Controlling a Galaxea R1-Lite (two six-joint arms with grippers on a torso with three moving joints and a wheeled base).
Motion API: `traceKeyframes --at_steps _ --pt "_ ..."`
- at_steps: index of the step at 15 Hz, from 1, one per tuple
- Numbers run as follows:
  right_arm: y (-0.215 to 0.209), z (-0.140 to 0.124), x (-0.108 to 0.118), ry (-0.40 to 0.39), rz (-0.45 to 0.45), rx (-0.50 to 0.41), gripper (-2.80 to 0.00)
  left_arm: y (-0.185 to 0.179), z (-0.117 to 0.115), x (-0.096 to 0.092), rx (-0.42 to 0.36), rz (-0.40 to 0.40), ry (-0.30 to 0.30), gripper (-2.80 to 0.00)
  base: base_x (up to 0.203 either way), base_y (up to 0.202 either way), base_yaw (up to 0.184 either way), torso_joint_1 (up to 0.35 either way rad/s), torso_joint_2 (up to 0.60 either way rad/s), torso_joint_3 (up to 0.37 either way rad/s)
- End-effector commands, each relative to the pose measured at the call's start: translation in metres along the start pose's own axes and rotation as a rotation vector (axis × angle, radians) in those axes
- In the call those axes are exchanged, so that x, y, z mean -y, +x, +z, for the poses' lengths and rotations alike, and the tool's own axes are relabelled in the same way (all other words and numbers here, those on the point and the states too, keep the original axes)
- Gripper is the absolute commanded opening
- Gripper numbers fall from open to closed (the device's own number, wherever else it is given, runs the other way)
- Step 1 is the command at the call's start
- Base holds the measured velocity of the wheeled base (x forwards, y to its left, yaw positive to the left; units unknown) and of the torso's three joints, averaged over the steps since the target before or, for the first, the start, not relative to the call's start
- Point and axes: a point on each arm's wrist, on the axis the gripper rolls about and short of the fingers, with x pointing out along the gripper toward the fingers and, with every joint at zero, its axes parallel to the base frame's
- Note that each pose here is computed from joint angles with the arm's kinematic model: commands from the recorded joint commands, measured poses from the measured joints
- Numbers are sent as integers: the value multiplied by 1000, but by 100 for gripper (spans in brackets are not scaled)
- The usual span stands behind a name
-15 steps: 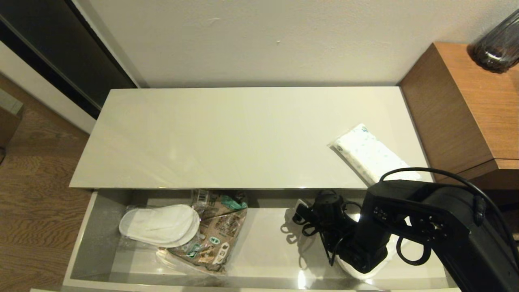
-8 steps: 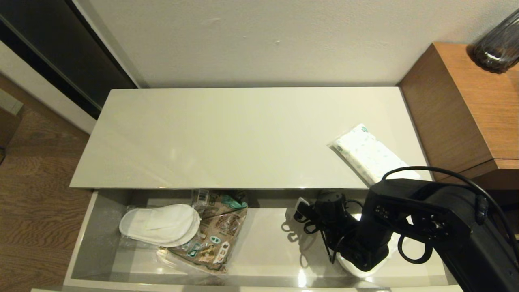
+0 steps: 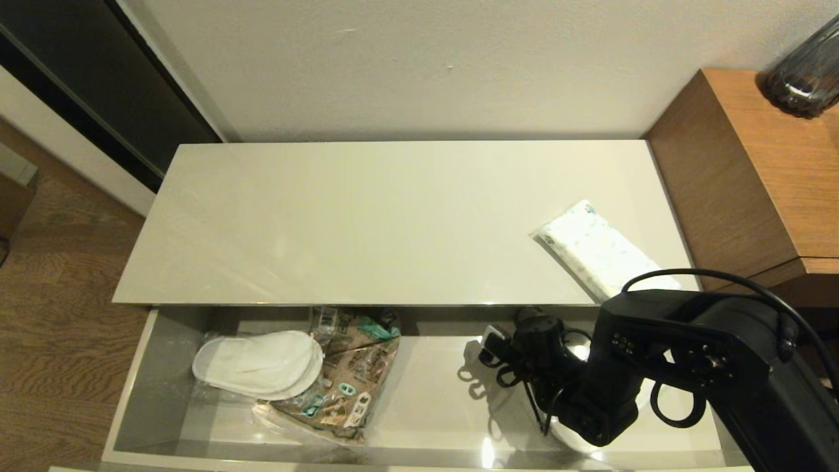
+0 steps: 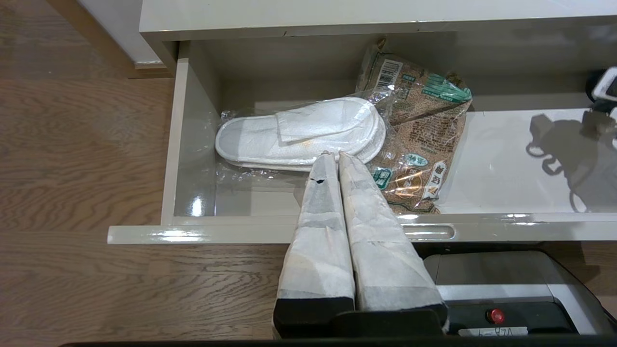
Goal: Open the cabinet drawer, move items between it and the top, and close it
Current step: Close the drawer
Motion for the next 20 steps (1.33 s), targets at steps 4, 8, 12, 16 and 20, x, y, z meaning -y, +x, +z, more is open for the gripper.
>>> traceKeyframes --at_steps 4,8,12,16,20 --pt "-3 1 -1 -9 36 45 0 0 0 0 0 0 0 -280 0 0 0 0 0 0" --pt "1 4 1 -24 101 66 0 0 0 0 0 1 0 -280 0 0 0 0 0 0" --pt "1 7 5 -13 129 65 0 0 0 0 0 0 0 -280 0 0 0 0 0 0" --pt "-1 5 7 -16 151 49 0 0 0 0 0 0 0 -280 0 0 0 0 0 0" --pt "-6 3 10 -17 143 38 0 0 0 0 0 0 0 -280 0 0 0 0 0 0"
